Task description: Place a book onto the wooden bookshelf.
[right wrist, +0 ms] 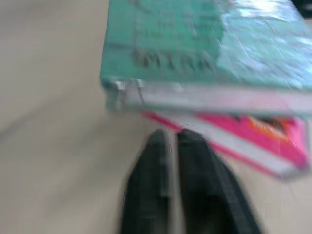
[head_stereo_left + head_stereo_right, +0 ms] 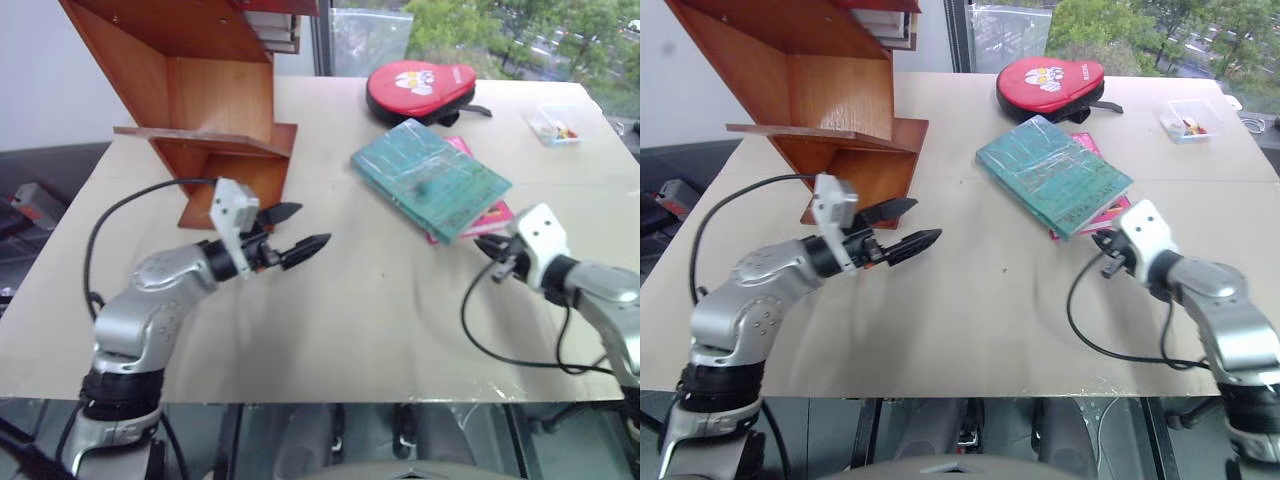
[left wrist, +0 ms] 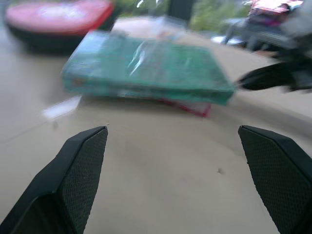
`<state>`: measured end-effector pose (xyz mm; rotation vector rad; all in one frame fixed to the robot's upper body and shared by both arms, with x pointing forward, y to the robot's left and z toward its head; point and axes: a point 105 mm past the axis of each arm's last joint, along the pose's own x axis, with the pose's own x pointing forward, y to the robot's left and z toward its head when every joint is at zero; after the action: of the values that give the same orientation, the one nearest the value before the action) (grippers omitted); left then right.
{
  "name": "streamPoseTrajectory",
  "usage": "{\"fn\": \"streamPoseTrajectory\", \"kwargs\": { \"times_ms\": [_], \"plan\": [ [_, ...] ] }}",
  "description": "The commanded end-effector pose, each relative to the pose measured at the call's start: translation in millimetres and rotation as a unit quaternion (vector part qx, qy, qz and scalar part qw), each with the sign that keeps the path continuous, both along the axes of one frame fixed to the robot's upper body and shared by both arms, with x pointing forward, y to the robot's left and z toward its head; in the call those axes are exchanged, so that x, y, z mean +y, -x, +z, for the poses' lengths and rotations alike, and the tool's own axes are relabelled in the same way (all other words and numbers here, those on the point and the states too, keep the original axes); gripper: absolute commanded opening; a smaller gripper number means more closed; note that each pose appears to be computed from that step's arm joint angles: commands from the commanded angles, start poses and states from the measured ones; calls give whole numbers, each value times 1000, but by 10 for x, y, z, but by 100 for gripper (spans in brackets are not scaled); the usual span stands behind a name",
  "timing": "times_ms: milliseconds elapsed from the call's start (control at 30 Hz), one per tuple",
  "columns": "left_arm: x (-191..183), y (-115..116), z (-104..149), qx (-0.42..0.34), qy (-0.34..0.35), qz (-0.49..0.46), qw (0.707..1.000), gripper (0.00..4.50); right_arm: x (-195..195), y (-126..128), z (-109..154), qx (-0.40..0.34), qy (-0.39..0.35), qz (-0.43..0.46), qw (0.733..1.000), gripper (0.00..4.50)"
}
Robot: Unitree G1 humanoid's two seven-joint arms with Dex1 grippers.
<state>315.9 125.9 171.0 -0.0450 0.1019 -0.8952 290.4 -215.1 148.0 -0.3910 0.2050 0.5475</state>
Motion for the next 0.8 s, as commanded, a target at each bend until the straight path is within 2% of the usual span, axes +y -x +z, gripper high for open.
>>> {"fn": "streamPoseTrajectory", "kwargs": {
  "times_ms": [33, 200, 300, 500, 800],
  "plan": [
    [-215, -89, -34, 89, 62, -14, 994, 450, 16, 289, 406, -63, 0, 20, 998, 220],
    [-499, -422, -106, 225, 189, 0, 956, 450, 190, 604, 667, -105, -30, 39, 993, 447],
    [-693, -624, -210, 289, 228, 24, 929, 450, 332, 683, 773, -126, -52, 49, 989, 447],
    [-1130, -839, -338, 373, 289, 41, 881, 450, 591, 819, 717, -103, -66, 85, 989, 447],
    [-1557, -1026, -313, 402, 360, 58, 840, 450, 685, 799, 679, -98, -67, 90, 989, 447]
  ]
}}
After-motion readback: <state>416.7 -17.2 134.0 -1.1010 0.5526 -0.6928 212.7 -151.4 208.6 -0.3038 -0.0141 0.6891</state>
